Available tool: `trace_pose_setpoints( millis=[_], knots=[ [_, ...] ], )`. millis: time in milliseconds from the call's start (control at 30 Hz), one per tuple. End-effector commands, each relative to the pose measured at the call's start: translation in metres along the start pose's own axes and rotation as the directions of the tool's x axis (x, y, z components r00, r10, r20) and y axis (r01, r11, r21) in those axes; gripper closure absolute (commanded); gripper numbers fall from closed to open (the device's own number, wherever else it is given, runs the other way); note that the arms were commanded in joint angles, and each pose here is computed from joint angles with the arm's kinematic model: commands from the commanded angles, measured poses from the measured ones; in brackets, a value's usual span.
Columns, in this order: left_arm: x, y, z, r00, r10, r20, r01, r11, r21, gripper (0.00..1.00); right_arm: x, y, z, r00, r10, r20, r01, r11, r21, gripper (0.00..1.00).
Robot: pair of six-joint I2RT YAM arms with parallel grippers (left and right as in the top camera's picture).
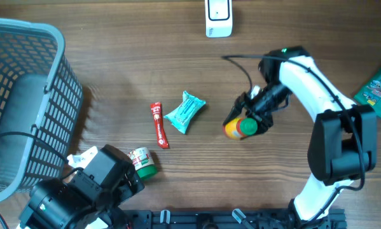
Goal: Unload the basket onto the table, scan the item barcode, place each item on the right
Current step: 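Carry the red sauce bottle up to the white scanner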
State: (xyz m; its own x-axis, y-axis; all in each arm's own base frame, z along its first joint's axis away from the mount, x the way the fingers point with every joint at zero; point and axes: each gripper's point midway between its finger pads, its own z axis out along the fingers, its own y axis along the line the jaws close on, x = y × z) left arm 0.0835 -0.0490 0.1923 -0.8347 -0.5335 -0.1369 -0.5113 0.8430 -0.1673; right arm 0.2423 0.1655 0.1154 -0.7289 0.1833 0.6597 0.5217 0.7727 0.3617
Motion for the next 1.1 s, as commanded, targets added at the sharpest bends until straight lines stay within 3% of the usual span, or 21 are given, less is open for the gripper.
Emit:
trace_pose_setpoints(
  millis=[0,100,200,367,500,633,767,967,1067],
  knots=[
    [-0.001,0.001,0.000,1.000,-0.015,0.007,0.015,1.000,0.001,0.00,-0.022,0.024,-0.058,0.966,-0.055,0.254,0.050,0.998,0.027,0.80],
    [-0.001,0.001,0.000,1.000,-0.015,0.007,0.015,1.000,0.001,0.00,-0.064,0.052,-0.125,0.805,-0.038,0.591,0.021,0.999,0.035,0.67],
    [-0.001,0.001,0.000,1.000,-0.015,0.007,0.015,1.000,0.001,0.00,-0.092,0.060,-0.148,0.698,0.027,0.715,-0.027,1.000,-0.011,0.66],
    [-0.001,0.001,0.000,1.000,-0.015,0.007,0.015,1.000,0.001,0.00,-0.154,0.107,-0.185,0.487,0.034,0.873,0.093,0.991,-0.091,0.64],
    [-0.001,0.001,0.000,1.000,-0.015,0.007,0.015,1.000,0.001,0.00,-0.193,0.135,-0.190,0.344,0.009,0.939,0.144,0.988,-0.062,0.62],
    [-0.001,0.001,0.000,1.000,-0.015,0.007,0.015,1.000,0.001,0.00,-0.234,0.177,-0.199,0.186,0.055,0.981,0.258,0.961,-0.103,0.65],
    [-0.001,0.001,0.000,1.000,-0.015,0.007,0.015,1.000,0.001,0.00,-0.265,0.213,-0.217,0.037,0.113,0.993,0.330,0.936,-0.119,0.62],
    [-0.001,0.001,0.000,1.000,-0.015,0.007,0.015,1.000,0.001,0.00,-0.281,0.237,-0.243,-0.114,0.134,0.984,0.334,0.938,-0.089,0.66],
    [-0.001,0.001,0.000,1.000,-0.015,0.007,0.015,1.000,0.001,0.00,-0.281,0.237,-0.245,-0.126,0.141,0.982,0.334,0.938,-0.092,0.63]
  ],
)
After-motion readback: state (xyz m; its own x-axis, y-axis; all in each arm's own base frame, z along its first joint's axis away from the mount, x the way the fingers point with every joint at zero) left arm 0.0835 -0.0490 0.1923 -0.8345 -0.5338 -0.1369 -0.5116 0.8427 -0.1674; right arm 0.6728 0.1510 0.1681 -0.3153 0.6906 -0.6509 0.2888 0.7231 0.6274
